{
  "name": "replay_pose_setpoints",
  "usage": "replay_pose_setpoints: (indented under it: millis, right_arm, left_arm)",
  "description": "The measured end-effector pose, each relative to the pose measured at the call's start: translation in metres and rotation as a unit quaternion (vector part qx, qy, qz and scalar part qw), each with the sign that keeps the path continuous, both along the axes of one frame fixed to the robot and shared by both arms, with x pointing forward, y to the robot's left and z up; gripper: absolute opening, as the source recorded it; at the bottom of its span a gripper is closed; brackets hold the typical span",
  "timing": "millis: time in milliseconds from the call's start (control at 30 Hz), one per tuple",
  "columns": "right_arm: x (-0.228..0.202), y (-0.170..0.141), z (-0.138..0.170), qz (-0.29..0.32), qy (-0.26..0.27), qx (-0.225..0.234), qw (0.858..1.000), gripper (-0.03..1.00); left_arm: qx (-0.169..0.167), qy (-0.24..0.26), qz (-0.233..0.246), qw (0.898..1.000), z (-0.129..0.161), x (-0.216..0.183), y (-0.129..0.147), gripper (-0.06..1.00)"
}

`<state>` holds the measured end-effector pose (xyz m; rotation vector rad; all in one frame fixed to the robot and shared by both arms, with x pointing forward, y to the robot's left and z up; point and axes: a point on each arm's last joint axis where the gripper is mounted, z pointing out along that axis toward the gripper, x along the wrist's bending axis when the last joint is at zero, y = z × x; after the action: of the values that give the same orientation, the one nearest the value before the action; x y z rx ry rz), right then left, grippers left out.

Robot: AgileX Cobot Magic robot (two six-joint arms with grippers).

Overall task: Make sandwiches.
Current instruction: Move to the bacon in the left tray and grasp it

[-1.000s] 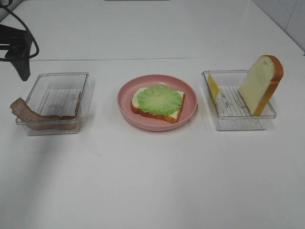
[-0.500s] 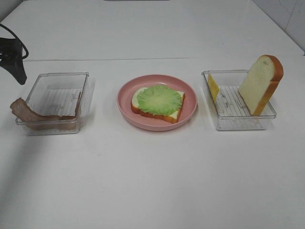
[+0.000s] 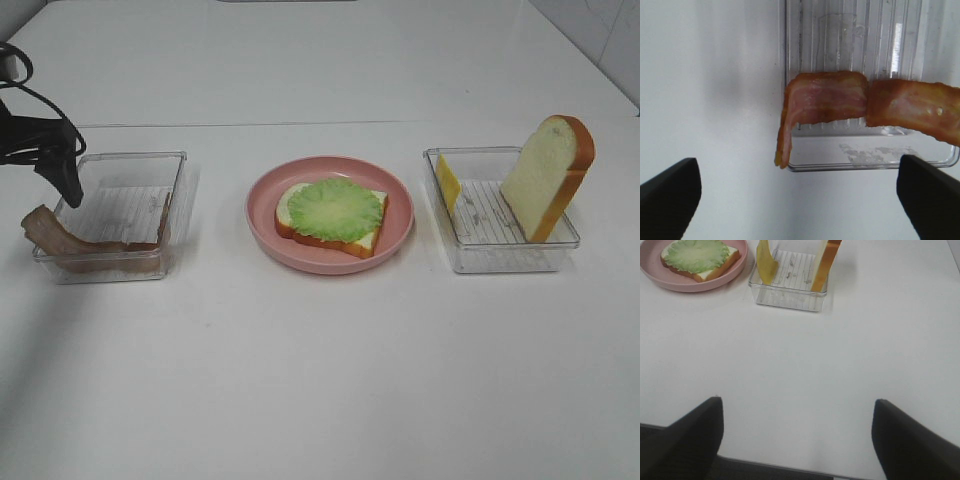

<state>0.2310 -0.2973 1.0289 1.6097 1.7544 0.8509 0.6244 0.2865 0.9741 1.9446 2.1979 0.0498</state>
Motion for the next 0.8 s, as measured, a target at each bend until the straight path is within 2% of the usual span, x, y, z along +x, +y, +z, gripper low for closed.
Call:
replay_pose_setpoints:
  millis: [467,800]
  right_arm:
    - [0.000,0.000,0.000,0.000,0.000,0.000,1.000,0.80]
    - [0.000,0.000,0.000,0.000,0.000,0.000,1.000,0.80]
  left_arm:
    - [-0.002,-0.023,0.009,1.000,-0.024,0.014,0.000,0.98]
    - [-0.003,-0.013,0.012,1.000,-0.037,0.017,0.000,0.96]
